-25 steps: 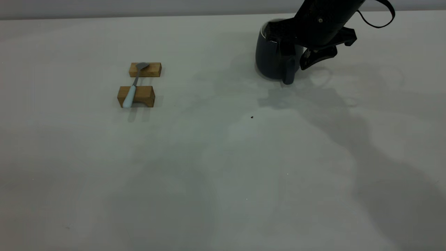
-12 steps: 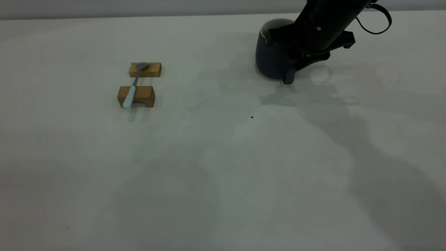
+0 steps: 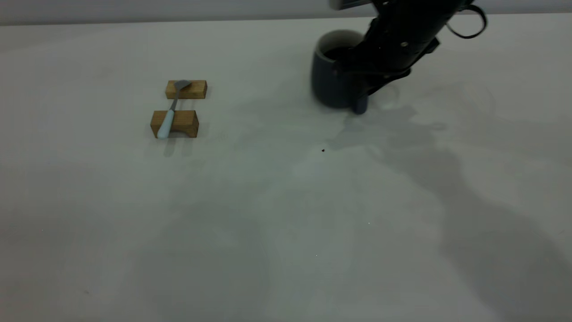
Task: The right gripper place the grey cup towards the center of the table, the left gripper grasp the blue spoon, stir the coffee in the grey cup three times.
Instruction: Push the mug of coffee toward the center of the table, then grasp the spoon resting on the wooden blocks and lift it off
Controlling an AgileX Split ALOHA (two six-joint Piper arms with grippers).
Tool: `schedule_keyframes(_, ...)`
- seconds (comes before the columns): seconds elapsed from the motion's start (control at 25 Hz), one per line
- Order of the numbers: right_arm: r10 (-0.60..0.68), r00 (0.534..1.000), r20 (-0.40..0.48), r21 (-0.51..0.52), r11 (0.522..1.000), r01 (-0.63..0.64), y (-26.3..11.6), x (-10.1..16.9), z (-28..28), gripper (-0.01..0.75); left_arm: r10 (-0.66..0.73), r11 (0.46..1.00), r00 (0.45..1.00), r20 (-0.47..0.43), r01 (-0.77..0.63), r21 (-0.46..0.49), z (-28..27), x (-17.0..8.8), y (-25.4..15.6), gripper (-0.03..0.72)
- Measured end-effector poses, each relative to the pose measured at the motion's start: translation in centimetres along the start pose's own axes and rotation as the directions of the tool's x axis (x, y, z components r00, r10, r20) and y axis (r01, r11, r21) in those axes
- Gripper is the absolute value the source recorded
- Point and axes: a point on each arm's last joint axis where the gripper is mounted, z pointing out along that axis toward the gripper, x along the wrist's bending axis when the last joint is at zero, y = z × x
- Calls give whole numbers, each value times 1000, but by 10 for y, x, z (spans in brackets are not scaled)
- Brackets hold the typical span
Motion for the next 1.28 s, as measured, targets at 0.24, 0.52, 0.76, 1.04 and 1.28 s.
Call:
schedule_keyframes(0.24, -97, 993, -73, 33, 994, 100, 2, 43, 2, 180, 0, 1000, 1000, 1, 0, 0, 0, 0, 0, 507)
schedule_keyframes(0.52, -145, 984, -107, 43, 988, 151, 1, 68, 2, 180, 0, 1000, 1000, 1, 0, 0, 0, 0, 0, 507)
schedule_keyframes(0.76, -193, 975, -109, 28, 980, 197, 10, 70, -13, 346, 0, 1000, 1000, 1, 0, 0, 0, 0, 0, 507)
schedule_keyframes(1.04, -269, 953, -139, 95, 954, 283, 34, 68, -97, 714, 0, 1000, 1000, 1, 0, 0, 0, 0, 0, 507)
schedule_keyframes(1.28, -277, 960, -47, 248, 928, 280, 35, 57, -218, 692, 0, 1000, 1000, 1, 0, 0, 0, 0, 0, 507)
